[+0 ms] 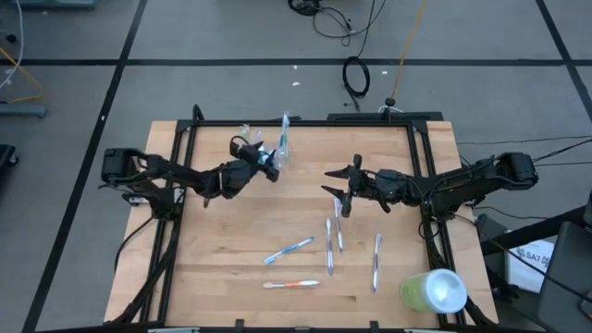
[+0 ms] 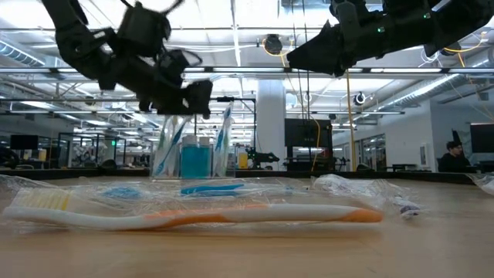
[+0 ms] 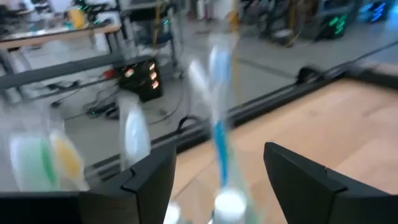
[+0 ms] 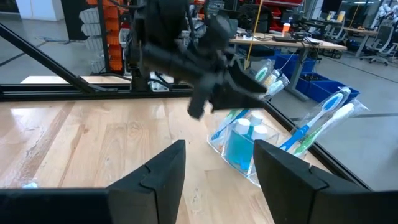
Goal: Pick & Place toothbrushing station
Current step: Put the blue toothbrush into the transparent organizer
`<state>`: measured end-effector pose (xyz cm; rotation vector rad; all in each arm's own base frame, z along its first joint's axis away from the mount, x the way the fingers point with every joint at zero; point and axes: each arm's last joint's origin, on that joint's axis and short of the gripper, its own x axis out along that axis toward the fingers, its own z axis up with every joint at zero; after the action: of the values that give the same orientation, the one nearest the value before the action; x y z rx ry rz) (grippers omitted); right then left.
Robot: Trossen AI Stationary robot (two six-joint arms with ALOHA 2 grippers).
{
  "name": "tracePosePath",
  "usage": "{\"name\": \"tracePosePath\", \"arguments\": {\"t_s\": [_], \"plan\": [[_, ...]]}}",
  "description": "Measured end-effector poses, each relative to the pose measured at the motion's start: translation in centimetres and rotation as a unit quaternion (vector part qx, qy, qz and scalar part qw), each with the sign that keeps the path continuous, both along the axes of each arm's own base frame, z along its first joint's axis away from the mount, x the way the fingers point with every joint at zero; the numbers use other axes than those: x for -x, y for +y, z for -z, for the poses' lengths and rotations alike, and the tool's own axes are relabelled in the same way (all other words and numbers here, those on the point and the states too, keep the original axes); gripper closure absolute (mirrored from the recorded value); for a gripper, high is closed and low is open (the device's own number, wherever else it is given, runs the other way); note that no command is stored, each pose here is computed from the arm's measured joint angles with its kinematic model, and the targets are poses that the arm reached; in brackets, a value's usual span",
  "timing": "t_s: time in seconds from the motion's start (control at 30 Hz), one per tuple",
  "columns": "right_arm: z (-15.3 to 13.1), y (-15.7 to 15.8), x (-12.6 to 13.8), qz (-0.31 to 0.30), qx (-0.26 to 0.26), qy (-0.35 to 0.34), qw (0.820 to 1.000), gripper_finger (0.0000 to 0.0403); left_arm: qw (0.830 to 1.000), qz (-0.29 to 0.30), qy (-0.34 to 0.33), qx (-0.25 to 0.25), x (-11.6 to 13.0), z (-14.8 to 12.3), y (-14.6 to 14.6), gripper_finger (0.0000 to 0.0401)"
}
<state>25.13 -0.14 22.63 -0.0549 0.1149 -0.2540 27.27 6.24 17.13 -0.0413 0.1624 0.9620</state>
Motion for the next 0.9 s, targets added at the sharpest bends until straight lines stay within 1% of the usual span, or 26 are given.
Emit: {"name": "tracePosePath", "arguments": {"t_s": [0.1, 0.13, 0.2, 0.27, 0.33, 0.4, 0.47, 0.53, 0.63, 0.77, 0.9], "plan": [[0.0, 0.0, 0.0, 0.000, 0.000, 0.000, 1.000, 0.0222, 0.999, 0.039, -0.017, -0.010, 0.4, -1.9, -0.7, 0.0149], [0.0, 0.0, 0.0, 0.000, 0.000, 0.000, 1.000, 0.0222, 0.998, 0.062, -0.021, -0.014, 0.5, -2.5, -0.9, 0.0149], [0.0, 0.0, 0.0, 0.000, 0.001, 0.000, 1.000, 0.0222, 0.992, 0.125, -0.023, -0.019, 0.9, -3.7, -1.5, 0.0148], [0.0, 0.0, 0.0, 0.000, 0.002, 0.001, 1.000, 0.0222, 0.978, 0.204, -0.029, -0.015, 1.3, -4.7, -2.3, 0.0148], [0.0, 0.0, 0.0, 0.000, 0.001, 0.002, 1.000, 0.0222, 0.959, 0.279, -0.039, 0.000, 1.7, -5.4, -3.0, 0.0148], [0.1, 0.0, 0.0, 0.000, 0.000, 0.004, 1.000, 0.0222, 0.939, 0.339, -0.049, 0.023, 2.0, -5.9, -3.7, 0.0148], [0.1, 0.0, 0.0, 0.000, 0.000, 0.004, 1.000, 0.0222, 0.922, 0.379, -0.064, 0.046, 2.2, -6.2, -4.4, 0.0148], [0.1, 0.0, 0.0, 0.000, 0.002, 0.004, 1.000, 0.0222, 0.910, 0.407, -0.066, 0.055, 2.2, -6.3, -5.0, 0.0148], [0.1, 0.0, 0.0, 0.000, 0.002, 0.008, 1.000, 0.0222, 0.897, 0.434, -0.059, 0.065, 2.2, -6.1, -5.9, 0.0148], [0.5, 0.0, -0.1, -0.001, 0.001, 0.018, 1.000, 0.0215, 0.878, 0.464, -0.014, 0.117, 2.4, -5.0, -7.4, 0.0148], [0.9, 0.1, -0.5, -0.002, 0.001, 0.017, 1.000, 0.0197, 0.866, 0.477, 0.020, 0.149, 2.7, -4.2, -8.7, 0.0148]]}}
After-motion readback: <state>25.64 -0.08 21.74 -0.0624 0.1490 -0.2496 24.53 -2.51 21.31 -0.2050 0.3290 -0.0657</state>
